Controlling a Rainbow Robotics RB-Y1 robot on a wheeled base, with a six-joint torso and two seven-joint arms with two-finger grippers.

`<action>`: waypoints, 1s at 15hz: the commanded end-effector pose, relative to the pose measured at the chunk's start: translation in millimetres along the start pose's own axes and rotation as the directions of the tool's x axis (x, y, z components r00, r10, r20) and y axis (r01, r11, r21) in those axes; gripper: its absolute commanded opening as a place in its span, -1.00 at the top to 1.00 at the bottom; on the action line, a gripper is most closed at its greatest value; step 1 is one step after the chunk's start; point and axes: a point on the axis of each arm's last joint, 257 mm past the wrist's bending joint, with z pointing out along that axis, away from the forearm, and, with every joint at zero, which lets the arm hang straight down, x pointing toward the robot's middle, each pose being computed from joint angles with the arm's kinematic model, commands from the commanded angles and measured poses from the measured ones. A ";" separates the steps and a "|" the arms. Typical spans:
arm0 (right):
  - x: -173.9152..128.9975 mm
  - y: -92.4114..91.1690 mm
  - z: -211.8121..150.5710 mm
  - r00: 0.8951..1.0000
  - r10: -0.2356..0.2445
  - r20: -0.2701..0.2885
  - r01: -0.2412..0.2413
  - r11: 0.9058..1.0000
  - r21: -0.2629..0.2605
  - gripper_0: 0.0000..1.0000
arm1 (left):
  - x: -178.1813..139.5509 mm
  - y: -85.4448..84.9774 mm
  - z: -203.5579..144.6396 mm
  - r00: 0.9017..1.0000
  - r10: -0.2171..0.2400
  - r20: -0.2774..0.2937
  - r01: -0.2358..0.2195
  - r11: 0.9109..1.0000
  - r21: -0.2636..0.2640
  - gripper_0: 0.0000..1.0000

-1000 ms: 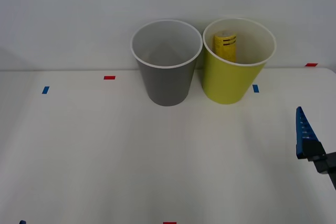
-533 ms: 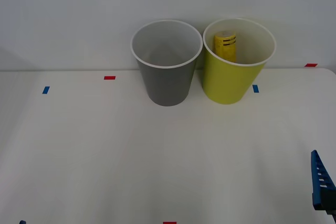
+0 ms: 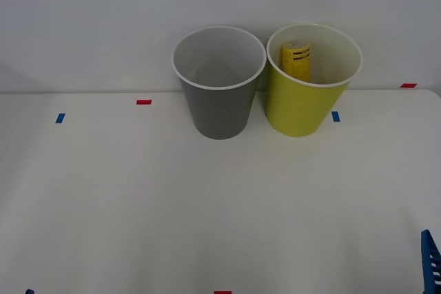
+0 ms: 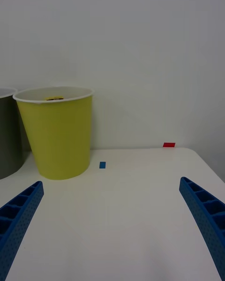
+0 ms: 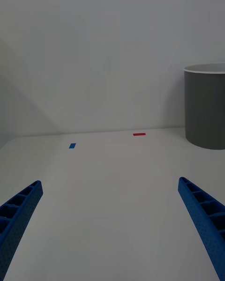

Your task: Put cans in the gray bin and PET bottles in the light green bin.

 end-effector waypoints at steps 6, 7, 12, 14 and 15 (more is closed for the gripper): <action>17.9 13.6 -33.4 0.997 0.009 -0.082 -0.013 0.999 -0.051 -1.00 | 0.0 0.0 0.0 1.000 0.000 0.000 0.000 1.000 0.000 -1.00; 17.9 13.6 -33.4 0.997 0.009 -0.082 -0.013 0.999 -0.051 -1.00 | 0.0 0.0 0.0 1.000 0.000 0.000 0.000 1.000 0.000 -1.00; 17.9 13.6 -33.4 0.997 0.009 -0.082 -0.013 0.999 -0.051 -1.00 | 0.0 0.0 0.0 1.000 0.000 0.000 0.000 1.000 0.000 -1.00; 17.9 13.6 -33.4 0.997 0.009 -0.082 -0.013 0.999 -0.051 -1.00 | 0.0 0.0 0.0 1.000 0.000 0.000 0.000 1.000 0.000 -1.00; 17.9 13.6 -33.4 0.997 0.009 -0.082 -0.013 0.999 -0.051 -1.00 | 0.0 0.0 0.0 1.000 0.000 0.000 0.000 1.000 0.000 -1.00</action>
